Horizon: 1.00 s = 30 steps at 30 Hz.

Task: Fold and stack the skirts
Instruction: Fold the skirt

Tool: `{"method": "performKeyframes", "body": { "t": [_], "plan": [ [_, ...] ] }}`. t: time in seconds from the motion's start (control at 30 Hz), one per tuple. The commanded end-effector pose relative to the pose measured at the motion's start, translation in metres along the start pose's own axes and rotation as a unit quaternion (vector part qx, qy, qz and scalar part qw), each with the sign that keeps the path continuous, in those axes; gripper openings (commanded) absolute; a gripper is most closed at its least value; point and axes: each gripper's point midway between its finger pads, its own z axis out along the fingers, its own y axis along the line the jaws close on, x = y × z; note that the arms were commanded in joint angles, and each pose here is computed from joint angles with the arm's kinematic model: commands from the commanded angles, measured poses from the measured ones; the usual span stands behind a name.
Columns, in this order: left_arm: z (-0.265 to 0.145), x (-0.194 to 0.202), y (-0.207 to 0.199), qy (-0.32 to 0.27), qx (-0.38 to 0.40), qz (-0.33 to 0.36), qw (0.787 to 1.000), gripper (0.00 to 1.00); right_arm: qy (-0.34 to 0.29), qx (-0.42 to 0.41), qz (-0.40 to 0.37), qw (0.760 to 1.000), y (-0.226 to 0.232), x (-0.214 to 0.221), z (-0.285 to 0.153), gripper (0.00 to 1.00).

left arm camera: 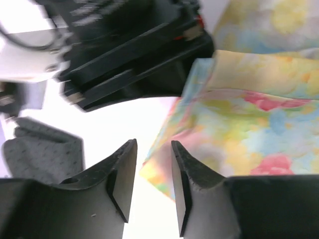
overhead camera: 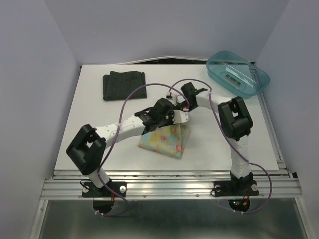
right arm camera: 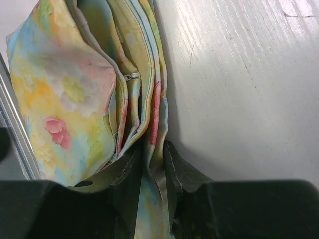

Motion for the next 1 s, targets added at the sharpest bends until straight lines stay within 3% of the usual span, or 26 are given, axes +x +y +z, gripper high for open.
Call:
{"method": "performKeyframes", "body": {
  "t": [0.0, 0.13, 0.3, 0.47, 0.6, 0.87, 0.97],
  "plan": [
    [-0.054, -0.041, 0.06, -0.075, -0.118, -0.058, 0.988, 0.46, 0.019, 0.019, -0.012, 1.0, -0.01, 0.003, 0.006, 0.3],
    [-0.097, -0.06, 0.069, -0.126, -0.119, -0.118, 0.978, 0.52, 0.013, 0.03, -0.014, 0.999, -0.013, -0.005, 0.003, 0.31],
    [-0.112, -0.042, 0.031, -0.113, -0.006, -0.198, 0.974, 0.54, -0.011, 0.054, -0.023, 0.998, -0.01, -0.03, -0.011, 0.37],
    [-0.099, 0.011, 0.021, -0.072, 0.062, -0.323, 0.942, 0.54, -0.042, 0.082, -0.033, 0.995, -0.004, -0.062, -0.031, 0.48],
    [-0.086, 0.034, 0.024, -0.063, 0.09, -0.386, 0.916, 0.54, -0.058, 0.111, -0.047, 0.991, -0.008, -0.082, -0.044, 0.49],
    [-0.051, 0.052, 0.008, -0.041, 0.143, -0.428, 0.891, 0.55, -0.039, 0.052, -0.014, 0.998, -0.009, -0.084, -0.021, 0.47],
    [-0.041, 0.059, -0.002, -0.034, 0.156, -0.44, 0.884, 0.55, -0.026, 0.024, 0.003, 0.999, -0.007, -0.073, -0.011, 0.51]
  ]
}}
